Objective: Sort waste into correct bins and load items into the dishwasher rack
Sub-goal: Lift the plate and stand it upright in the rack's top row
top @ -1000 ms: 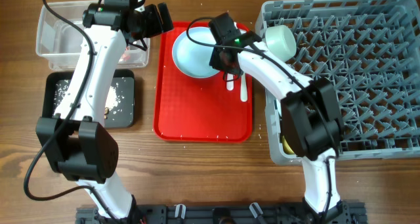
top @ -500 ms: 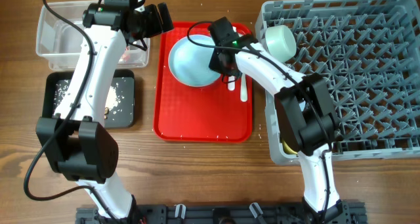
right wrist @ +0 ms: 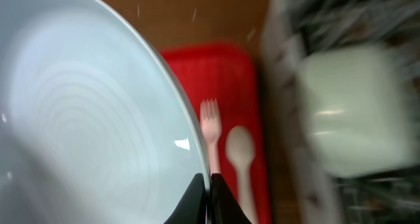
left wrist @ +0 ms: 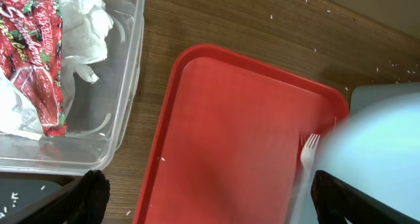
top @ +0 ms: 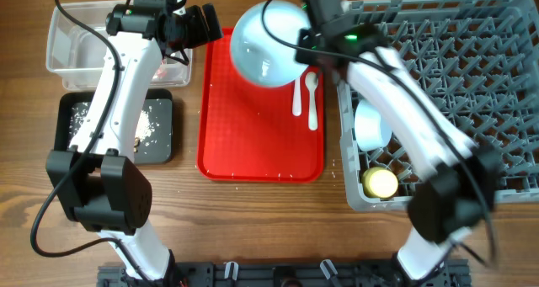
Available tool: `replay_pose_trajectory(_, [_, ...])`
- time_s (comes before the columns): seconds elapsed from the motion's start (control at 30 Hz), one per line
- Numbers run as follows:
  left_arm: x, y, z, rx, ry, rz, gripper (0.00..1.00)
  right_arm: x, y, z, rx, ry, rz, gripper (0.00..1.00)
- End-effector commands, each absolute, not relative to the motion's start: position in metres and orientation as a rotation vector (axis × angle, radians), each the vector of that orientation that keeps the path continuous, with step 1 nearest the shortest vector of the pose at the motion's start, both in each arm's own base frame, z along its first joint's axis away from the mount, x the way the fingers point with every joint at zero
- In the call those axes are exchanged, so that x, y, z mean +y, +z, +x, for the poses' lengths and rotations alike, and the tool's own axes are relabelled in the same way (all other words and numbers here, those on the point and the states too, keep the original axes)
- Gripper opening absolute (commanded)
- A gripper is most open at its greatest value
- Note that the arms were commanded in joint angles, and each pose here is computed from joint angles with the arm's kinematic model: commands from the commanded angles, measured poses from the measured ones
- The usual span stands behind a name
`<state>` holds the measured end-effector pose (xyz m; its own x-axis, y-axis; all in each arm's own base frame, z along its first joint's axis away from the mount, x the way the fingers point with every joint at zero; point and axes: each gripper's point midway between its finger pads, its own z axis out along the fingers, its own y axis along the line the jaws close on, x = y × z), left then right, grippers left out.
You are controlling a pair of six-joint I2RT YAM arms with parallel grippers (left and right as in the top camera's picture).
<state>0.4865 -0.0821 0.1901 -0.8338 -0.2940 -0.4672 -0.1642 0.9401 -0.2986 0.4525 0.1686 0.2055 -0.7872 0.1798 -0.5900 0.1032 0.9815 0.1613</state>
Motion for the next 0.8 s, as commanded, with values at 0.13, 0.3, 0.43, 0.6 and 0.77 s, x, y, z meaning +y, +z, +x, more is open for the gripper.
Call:
replay_pose_trajectory(0.13, [-0.082,0.201,0.488,2.542,-0.341,-0.329,1.00,0.028,0.334,0.392,2.225,-0.436,0.203,0.04])
replay_pose_trajectory(0.3, [-0.082,0.201,0.488,2.542,-0.342,-0.328,1.00,-0.025,0.339,0.366,2.292,-0.760,0.043,0.04])
replay_pose_trajectory(0.43, [-0.082,0.201,0.488,2.542,-0.342,-0.328,1.00,-0.058,0.337,0.363,2.278,-0.993,0.058,0.04])
replay_pose_trajectory(0.6, [-0.082,0.201,0.488,2.541,-0.342,-0.328,1.00,-0.074,0.319,0.377,2.234,-1.185,0.081,0.04])
replay_pose_trajectory(0.77, [-0.082,0.201,0.488,2.542,-0.342,-0.328,1.00,-0.071,0.288,0.414,2.180,-1.264,0.003,0.04])
